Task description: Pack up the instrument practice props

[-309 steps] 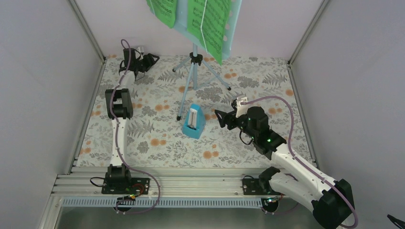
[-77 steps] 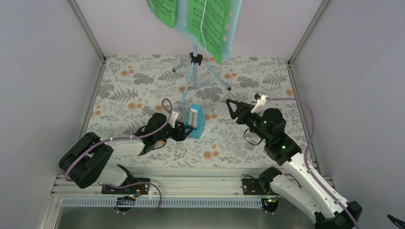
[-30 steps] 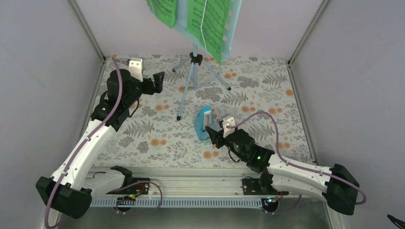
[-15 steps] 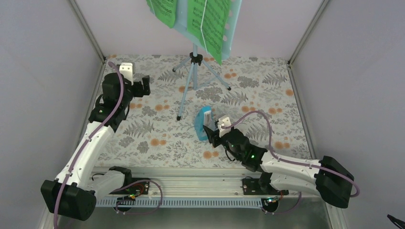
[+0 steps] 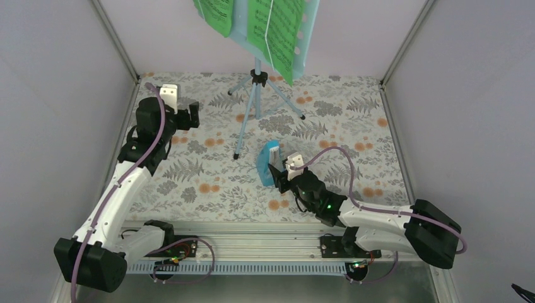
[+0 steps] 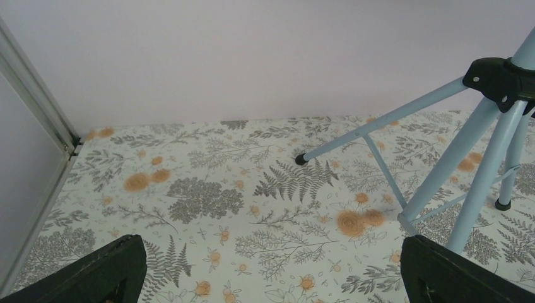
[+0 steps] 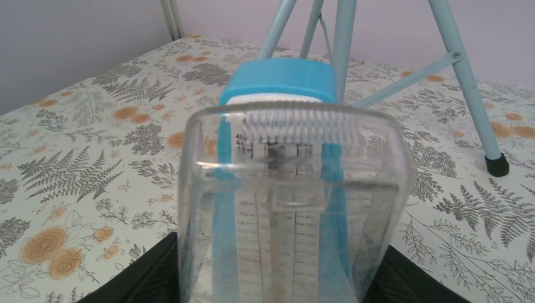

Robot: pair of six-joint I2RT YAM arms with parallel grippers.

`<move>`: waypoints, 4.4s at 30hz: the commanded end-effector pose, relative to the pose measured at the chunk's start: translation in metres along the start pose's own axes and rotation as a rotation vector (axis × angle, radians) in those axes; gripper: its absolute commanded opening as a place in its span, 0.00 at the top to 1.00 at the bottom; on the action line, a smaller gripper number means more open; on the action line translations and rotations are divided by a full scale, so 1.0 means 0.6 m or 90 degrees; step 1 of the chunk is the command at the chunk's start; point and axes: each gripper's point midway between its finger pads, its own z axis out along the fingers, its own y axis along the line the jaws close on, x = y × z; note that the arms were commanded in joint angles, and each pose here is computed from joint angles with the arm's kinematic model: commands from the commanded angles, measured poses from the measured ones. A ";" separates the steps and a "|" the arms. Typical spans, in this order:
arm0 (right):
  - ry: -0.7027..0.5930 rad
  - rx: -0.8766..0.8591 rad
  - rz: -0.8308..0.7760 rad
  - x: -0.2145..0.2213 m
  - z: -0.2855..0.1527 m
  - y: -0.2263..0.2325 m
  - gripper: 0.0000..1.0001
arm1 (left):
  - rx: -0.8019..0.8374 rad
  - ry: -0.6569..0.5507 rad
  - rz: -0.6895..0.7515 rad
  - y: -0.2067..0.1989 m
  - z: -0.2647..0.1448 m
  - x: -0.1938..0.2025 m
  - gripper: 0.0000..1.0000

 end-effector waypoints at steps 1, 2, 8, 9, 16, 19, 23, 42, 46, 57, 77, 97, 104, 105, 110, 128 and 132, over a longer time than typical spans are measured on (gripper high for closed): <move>-0.029 0.027 0.006 -0.008 0.001 -0.009 0.48 | 0.006 -0.016 0.009 -0.001 -0.010 -0.009 0.00; -0.030 0.027 0.006 -0.007 0.001 -0.009 0.48 | 0.007 -0.018 0.009 -0.001 -0.011 -0.010 0.00; -0.036 0.035 0.003 -0.007 0.003 -0.013 0.48 | 0.016 -0.018 0.010 -0.005 -0.010 -0.009 0.00; -0.036 0.037 0.000 -0.006 0.003 -0.013 0.48 | 0.016 -0.018 0.011 -0.006 -0.010 -0.009 0.00; -0.045 0.042 -0.009 -0.007 0.000 -0.017 0.48 | 0.023 -0.022 0.012 -0.008 -0.013 -0.010 0.00; -0.053 0.046 -0.004 -0.008 -0.002 -0.020 0.48 | 0.029 -0.024 0.014 -0.011 -0.013 -0.010 0.00; -0.061 0.043 0.004 -0.011 -0.002 -0.019 0.48 | 0.034 -0.023 0.015 -0.013 -0.013 -0.009 0.00; -0.066 0.044 0.020 -0.005 0.002 -0.012 0.48 | 0.037 -0.021 0.015 -0.014 -0.012 -0.005 0.00; -0.064 0.049 0.022 0.000 0.005 -0.013 0.48 | 0.040 -0.022 0.015 -0.016 -0.013 -0.006 0.00; -0.050 0.052 0.024 0.017 0.009 -0.015 0.48 | 0.042 -0.024 0.014 -0.016 -0.014 -0.006 0.00; -0.035 0.059 0.009 0.040 0.013 -0.006 0.48 | 0.045 -0.024 0.015 -0.018 -0.015 -0.005 0.00; -0.074 0.113 0.009 0.032 0.001 -0.027 0.48 | 0.050 -0.019 0.013 -0.020 -0.012 -0.002 0.00; -0.095 0.092 0.012 0.020 0.000 -0.019 0.48 | 0.053 -0.020 0.013 -0.022 -0.011 -0.002 0.00; -0.097 0.090 0.012 0.019 0.001 -0.017 0.48 | 0.052 -0.020 0.013 -0.021 -0.011 -0.002 0.00; -0.102 0.077 -0.005 0.018 0.005 -0.010 0.48 | 0.052 -0.019 0.014 -0.021 -0.010 -0.001 0.00; -0.124 0.063 -0.019 0.005 0.005 -0.003 0.49 | 0.053 -0.019 0.014 -0.021 -0.011 -0.001 0.00; -0.134 0.062 -0.012 -0.004 0.002 -0.003 0.49 | 0.053 -0.019 0.014 -0.021 -0.011 -0.001 0.00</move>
